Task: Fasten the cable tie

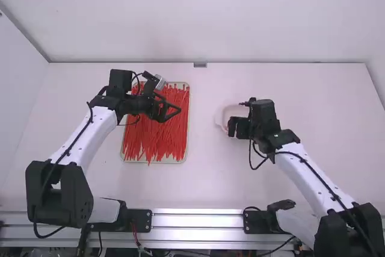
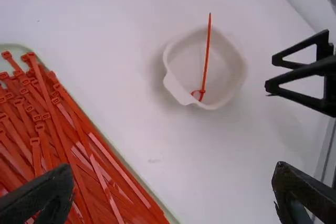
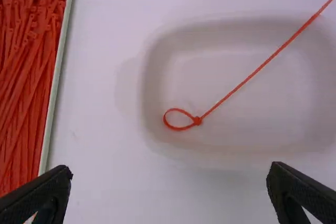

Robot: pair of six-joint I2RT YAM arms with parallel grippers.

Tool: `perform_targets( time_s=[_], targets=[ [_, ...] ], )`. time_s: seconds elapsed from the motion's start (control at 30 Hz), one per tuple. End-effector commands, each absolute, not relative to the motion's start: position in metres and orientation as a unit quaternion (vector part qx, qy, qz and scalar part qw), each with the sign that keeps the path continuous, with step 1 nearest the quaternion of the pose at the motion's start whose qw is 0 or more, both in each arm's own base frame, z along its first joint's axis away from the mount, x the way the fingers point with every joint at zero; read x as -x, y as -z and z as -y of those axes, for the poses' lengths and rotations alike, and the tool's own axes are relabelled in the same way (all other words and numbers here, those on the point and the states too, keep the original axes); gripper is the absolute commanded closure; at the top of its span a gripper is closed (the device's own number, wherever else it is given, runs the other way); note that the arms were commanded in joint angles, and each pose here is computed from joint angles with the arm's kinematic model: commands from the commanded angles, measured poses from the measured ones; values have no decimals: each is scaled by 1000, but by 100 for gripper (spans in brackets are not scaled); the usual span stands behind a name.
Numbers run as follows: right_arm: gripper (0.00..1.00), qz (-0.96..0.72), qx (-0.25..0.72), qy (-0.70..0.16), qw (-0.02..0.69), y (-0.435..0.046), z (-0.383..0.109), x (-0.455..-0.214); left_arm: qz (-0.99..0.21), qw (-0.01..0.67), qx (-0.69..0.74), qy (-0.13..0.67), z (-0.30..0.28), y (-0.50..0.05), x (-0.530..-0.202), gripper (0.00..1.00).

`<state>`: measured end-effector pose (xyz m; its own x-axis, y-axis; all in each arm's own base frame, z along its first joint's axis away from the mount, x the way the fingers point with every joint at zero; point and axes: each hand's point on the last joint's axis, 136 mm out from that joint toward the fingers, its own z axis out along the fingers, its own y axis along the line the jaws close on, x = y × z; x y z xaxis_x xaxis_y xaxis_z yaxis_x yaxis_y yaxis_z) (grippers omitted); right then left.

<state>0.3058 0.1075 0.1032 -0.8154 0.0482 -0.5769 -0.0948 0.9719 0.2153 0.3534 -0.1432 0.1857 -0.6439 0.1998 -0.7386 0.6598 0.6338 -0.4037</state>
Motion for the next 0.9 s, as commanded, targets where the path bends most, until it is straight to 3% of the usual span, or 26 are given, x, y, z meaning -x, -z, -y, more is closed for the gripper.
perform_targets(
  time_s=[0.0,0.3,0.6,0.87],
  targets=[
    [1,-940,7,-100,325,-116,-105,-312,-831,352,-263,340,142,-200,-355,1],
    [9,-926,15,-97,364,-120,-84,-312,-847,382,-211,302,116,-200,-358,9],
    [23,-896,15,-49,441,-128,-36,-312,-854,427,-148,259,98,-202,-353,22],
    [41,-876,4,-7,482,-116,-3,-290,-837,501,-112,188,73,-207,-346,39]
  ],
)
